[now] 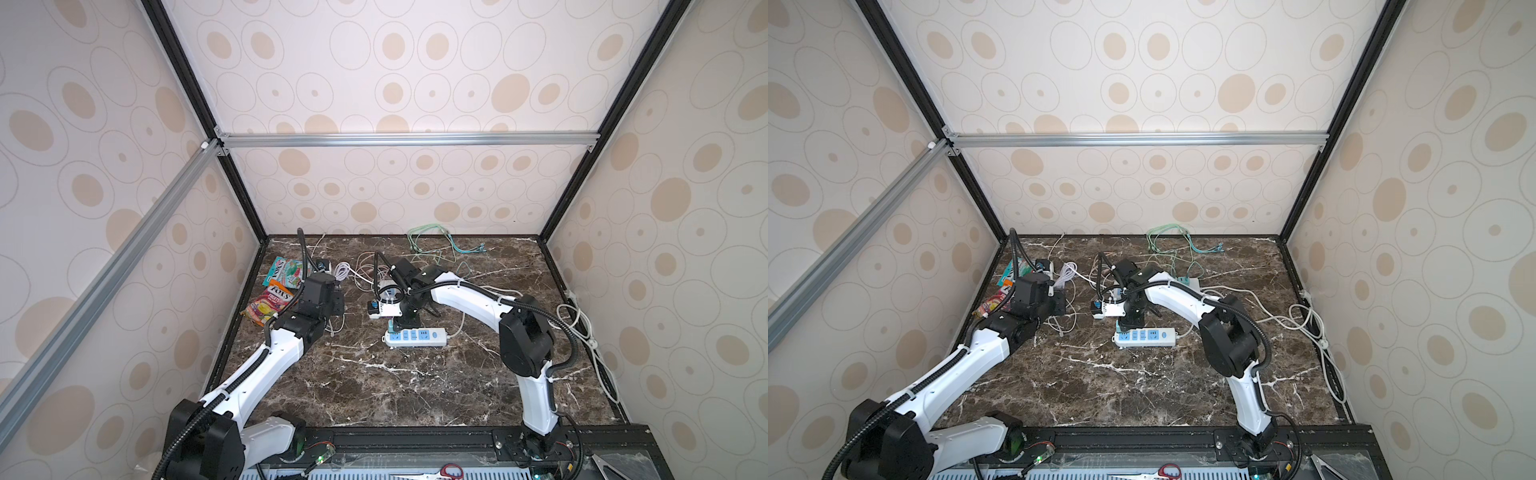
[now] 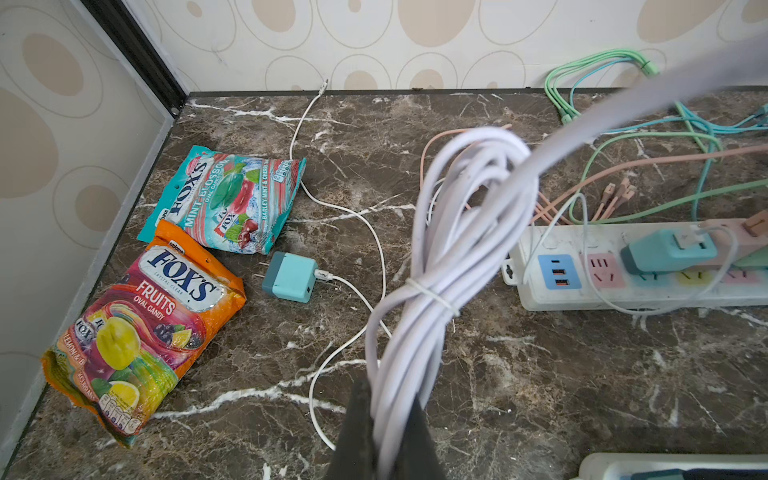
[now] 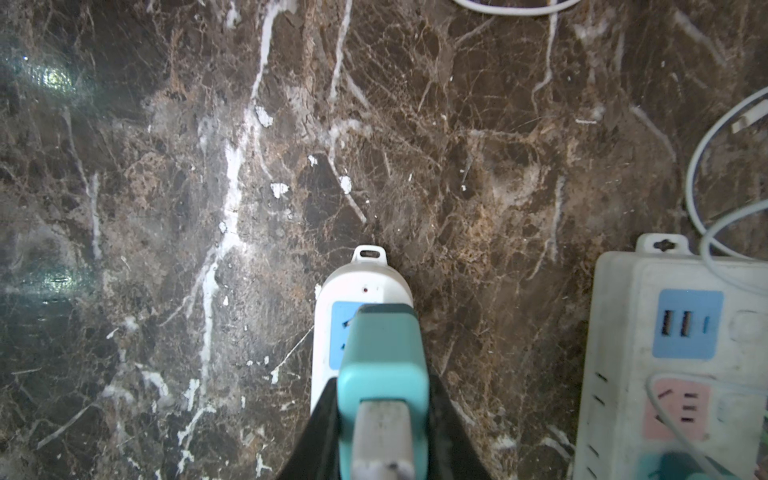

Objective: Insert the plug
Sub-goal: 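Lower the teal charger onto a blue socket with the right gripper, then press the charger into the socket and open the right gripper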

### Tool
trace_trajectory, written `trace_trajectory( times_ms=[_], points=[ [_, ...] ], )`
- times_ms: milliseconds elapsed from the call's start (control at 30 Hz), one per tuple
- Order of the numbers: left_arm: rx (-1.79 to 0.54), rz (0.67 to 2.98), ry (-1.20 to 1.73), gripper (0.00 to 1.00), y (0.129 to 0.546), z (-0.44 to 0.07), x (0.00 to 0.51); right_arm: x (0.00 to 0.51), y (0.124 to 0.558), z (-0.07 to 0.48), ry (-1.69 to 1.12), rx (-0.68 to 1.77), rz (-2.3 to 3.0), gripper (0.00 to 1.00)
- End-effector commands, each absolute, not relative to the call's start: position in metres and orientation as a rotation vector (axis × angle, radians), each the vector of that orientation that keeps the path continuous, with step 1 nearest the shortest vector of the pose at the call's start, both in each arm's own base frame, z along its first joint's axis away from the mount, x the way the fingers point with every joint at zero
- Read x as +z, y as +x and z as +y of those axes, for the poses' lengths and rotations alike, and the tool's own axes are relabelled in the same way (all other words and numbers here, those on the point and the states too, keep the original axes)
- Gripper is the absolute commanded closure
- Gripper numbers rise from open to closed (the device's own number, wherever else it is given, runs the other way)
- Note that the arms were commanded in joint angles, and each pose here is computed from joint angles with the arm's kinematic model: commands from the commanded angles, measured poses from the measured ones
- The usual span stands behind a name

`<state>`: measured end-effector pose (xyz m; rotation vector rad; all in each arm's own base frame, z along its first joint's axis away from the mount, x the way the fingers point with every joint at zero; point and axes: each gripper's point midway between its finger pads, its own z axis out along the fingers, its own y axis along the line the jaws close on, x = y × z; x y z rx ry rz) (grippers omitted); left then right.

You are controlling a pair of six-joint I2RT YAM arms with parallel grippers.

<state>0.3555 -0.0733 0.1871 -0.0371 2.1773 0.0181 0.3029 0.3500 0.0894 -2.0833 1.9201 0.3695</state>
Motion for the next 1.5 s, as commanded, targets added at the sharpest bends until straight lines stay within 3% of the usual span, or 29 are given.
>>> trace_trajectory(
  times_ms=[0,533,1033,1267,1367,1467],
  points=[
    [0.009,2.156,-0.059,1.0,0.361,-0.073,0.199,0.081,0.287,0.337,-2.148,0.397,1.966,1.0],
    [0.009,2.162,-0.051,1.0,0.362,-0.075,0.199,0.099,0.29,0.34,-2.127,0.379,1.922,1.0],
    [0.01,2.169,-0.045,1.0,0.363,-0.076,0.197,0.031,0.286,0.323,-2.236,0.277,2.074,1.0],
    [0.007,2.172,-0.045,1.0,0.363,-0.076,0.194,-0.016,0.283,0.294,-2.315,0.041,2.187,1.0],
    [-0.003,2.176,-0.017,1.0,0.363,-0.079,0.195,-0.017,0.28,0.287,-2.319,0.017,2.214,1.0],
    [-0.015,2.18,0.074,1.0,0.365,-0.088,0.196,0.002,0.272,0.301,-2.283,0.159,2.172,0.97]
  ],
)
